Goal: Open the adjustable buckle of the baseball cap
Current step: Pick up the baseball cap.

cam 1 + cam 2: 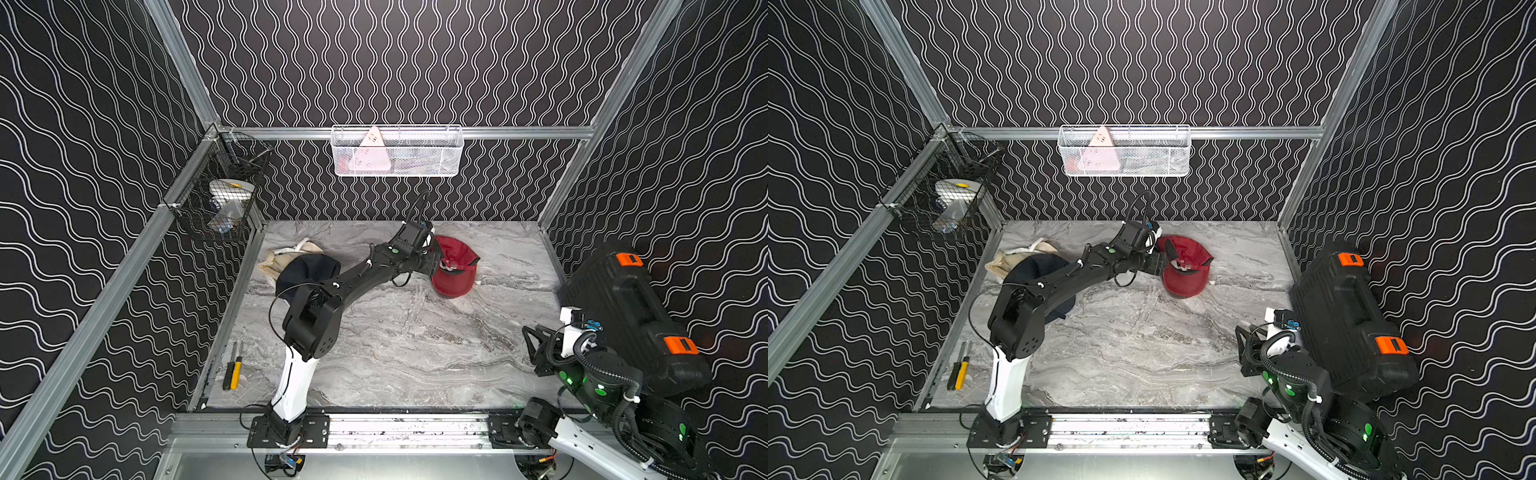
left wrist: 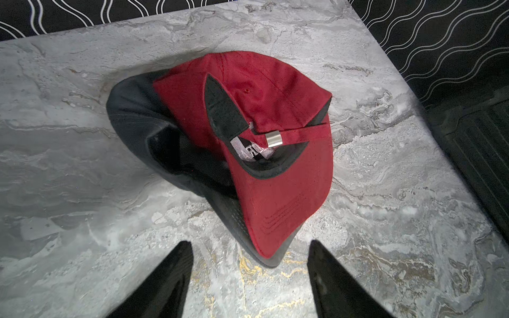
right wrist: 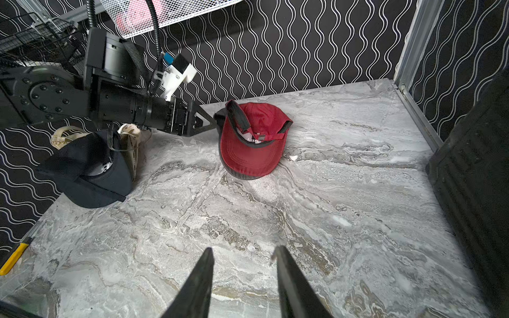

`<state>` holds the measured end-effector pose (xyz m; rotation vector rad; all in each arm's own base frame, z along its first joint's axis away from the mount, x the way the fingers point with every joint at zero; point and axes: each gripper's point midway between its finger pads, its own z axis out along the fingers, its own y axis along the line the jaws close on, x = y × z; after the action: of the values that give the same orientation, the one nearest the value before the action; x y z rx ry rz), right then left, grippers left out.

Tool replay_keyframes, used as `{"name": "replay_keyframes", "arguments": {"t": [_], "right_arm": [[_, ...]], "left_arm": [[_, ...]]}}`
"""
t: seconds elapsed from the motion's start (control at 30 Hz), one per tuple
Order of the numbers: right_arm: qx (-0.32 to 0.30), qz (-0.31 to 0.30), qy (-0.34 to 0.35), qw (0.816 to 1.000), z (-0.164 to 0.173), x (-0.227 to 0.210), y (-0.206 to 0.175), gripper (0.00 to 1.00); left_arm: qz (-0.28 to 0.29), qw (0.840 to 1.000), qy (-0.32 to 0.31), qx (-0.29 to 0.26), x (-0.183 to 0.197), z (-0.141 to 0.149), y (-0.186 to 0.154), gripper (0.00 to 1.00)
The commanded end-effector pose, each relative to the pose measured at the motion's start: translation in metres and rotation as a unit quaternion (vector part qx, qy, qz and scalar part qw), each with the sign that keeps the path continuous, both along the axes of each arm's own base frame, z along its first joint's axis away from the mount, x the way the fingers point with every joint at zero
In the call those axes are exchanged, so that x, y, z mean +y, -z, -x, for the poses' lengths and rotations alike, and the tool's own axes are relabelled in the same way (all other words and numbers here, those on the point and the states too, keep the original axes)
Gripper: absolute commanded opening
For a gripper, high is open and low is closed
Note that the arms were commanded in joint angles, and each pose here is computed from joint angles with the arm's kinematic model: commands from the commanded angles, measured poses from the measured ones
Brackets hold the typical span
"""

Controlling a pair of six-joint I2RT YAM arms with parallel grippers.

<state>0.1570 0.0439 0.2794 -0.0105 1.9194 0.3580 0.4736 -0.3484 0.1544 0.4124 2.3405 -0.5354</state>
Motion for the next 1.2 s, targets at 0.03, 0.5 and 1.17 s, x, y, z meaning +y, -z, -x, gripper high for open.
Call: {"name": "replay_keyframes", "arguments": {"t": [0.03, 0.5, 1.17], "right_arm": [[-0.002, 0.003, 0.006, 1.000, -0.002, -0.001, -0.001, 0.40], [0.000, 0.007, 0.006, 1.000, -0.003, 0.001, -0.001, 0.40], [0.006, 0.014, 0.007, 1.000, -0.006, 0.003, 0.001, 0.40]], "left_arm": [[0.022, 1.000, -0.002, -0.003, -0.011, -0.007, -0.003, 0.71], [0.014, 1.000, -0.002, 0.012, -0.028, -0.023, 0.029, 0.71], [0.019, 0.999, -0.002, 0.045, -0.044, -0.038, 0.078, 0.26]]}}
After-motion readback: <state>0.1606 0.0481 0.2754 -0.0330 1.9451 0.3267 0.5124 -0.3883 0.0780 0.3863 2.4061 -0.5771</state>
